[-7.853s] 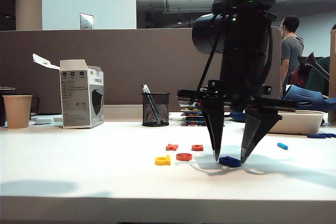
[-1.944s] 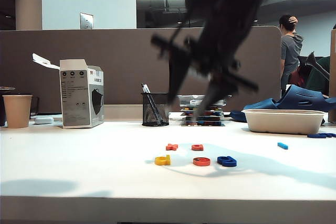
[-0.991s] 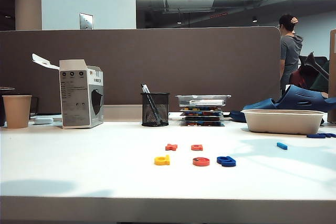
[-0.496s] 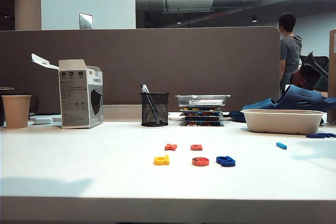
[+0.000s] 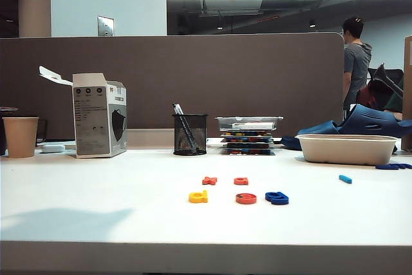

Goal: Select the appropriate letters from the row of letter magnets placed on the table to arrange into the word "dog".

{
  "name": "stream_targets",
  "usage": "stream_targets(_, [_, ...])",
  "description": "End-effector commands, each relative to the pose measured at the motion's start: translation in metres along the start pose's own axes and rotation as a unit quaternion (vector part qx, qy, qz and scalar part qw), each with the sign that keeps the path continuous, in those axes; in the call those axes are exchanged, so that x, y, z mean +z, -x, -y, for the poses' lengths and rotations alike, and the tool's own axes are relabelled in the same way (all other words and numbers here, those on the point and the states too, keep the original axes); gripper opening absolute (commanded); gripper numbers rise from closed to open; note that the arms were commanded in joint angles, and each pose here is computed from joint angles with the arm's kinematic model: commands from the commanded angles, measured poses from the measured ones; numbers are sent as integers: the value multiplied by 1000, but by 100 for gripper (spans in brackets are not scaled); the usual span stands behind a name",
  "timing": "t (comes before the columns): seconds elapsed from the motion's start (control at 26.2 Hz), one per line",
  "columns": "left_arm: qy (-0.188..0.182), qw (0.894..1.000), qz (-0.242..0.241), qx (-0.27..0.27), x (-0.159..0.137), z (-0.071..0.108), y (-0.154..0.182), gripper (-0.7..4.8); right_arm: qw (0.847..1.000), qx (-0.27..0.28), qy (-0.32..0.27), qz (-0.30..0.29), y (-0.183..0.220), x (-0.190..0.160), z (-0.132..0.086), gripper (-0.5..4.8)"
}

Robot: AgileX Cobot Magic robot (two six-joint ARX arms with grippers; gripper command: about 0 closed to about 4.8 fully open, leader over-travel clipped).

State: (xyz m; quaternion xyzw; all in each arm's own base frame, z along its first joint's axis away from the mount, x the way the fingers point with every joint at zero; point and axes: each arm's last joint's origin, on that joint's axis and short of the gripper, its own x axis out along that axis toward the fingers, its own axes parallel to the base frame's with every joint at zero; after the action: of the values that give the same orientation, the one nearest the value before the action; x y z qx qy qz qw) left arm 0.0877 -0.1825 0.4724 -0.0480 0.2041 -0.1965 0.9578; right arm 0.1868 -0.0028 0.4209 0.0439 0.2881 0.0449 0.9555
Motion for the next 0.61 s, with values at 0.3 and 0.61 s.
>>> stream_targets(0.3, [-108, 989, 34, 100, 21, -30, -17, -5, 1000, -22, -13, -9, 12, -30, 10, -1])
stream_targets(0.61, [-130, 960, 23, 249, 41, -90, -36, -5, 998, -54, -27, 15, 32, -49, 17, -1])
